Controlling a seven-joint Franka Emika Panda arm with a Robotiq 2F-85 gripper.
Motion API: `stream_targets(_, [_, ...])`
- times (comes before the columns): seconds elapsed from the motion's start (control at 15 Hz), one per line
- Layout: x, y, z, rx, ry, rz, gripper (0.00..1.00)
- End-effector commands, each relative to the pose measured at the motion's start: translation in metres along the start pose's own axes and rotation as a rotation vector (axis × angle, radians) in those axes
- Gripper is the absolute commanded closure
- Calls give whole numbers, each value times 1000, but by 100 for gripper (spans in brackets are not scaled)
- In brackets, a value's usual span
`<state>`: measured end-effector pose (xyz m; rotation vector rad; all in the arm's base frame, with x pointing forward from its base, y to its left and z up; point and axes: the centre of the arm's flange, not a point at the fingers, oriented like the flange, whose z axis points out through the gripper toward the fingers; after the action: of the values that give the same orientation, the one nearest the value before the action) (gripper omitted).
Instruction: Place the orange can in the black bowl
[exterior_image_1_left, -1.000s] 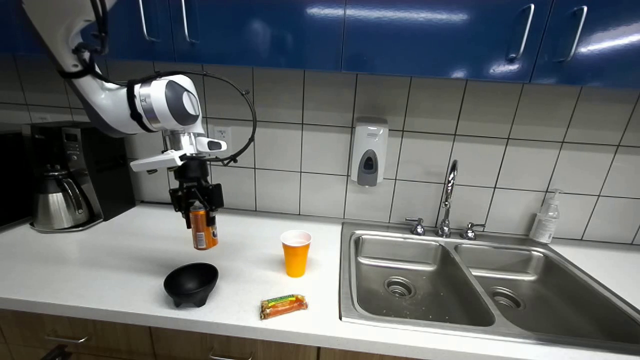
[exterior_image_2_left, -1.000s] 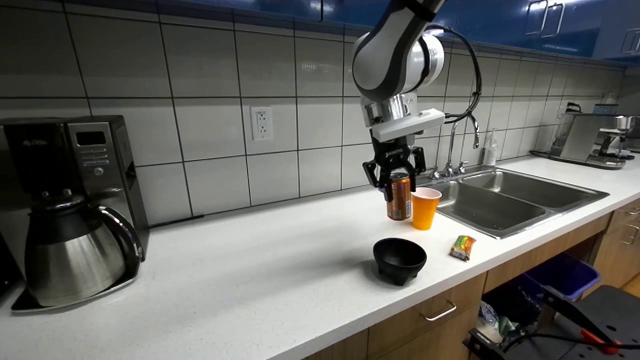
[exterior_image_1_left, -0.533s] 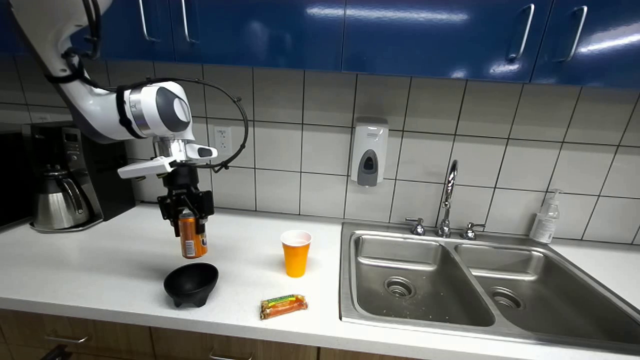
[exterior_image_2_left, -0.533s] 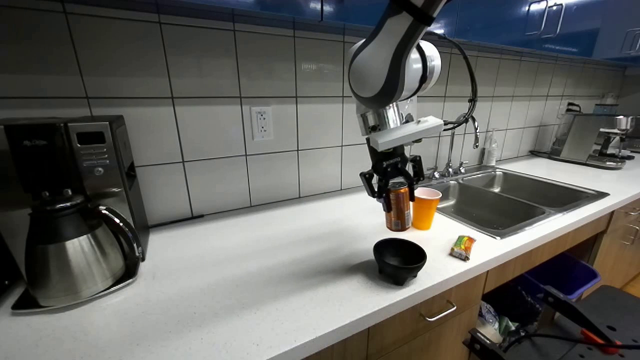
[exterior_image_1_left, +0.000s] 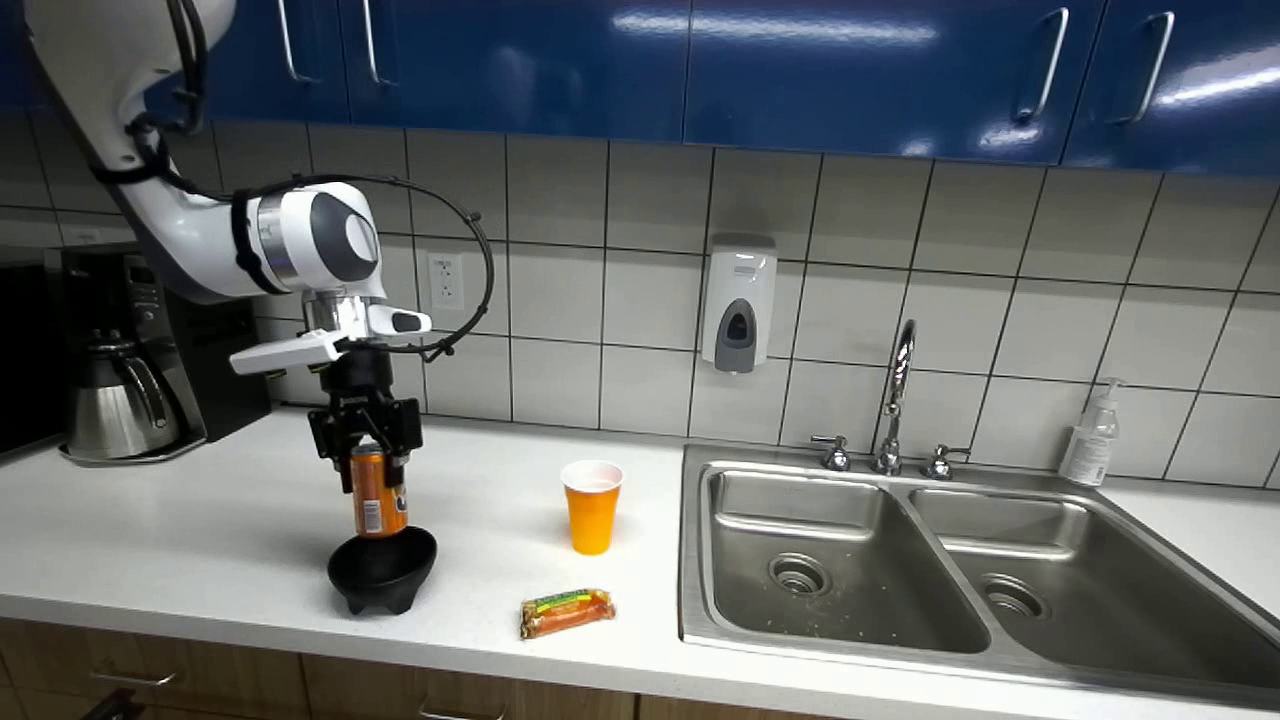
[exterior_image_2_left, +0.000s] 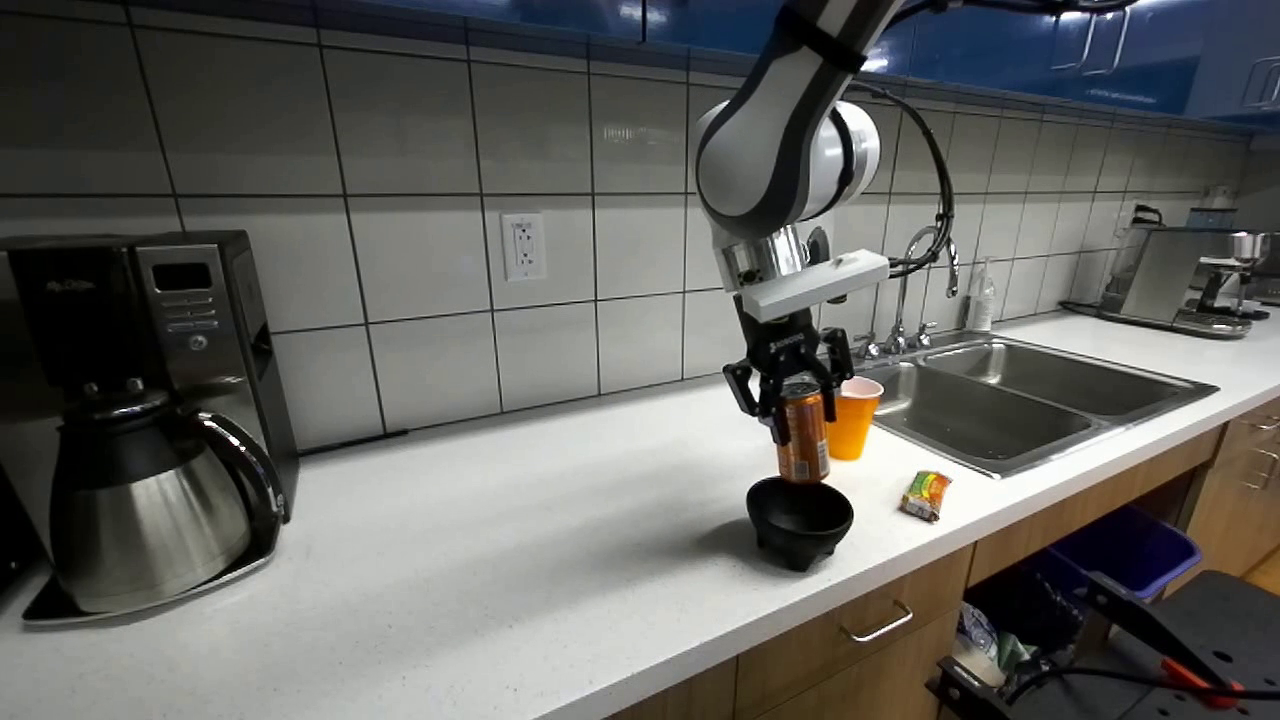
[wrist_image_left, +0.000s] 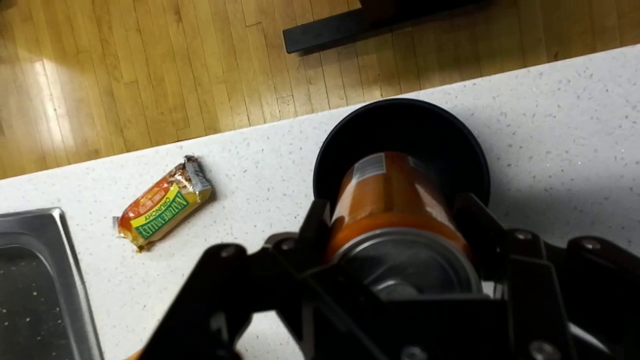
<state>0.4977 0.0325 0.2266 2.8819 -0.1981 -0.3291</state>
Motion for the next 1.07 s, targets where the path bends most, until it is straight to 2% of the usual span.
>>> stream_targets(0.0, [-1,-3,6,-2,-12,-2,59])
stream_targets(0.53, [9,-15,33,8,-57,14,59])
stream_targets(1.0, [16,-19,45,46,-33,29,59])
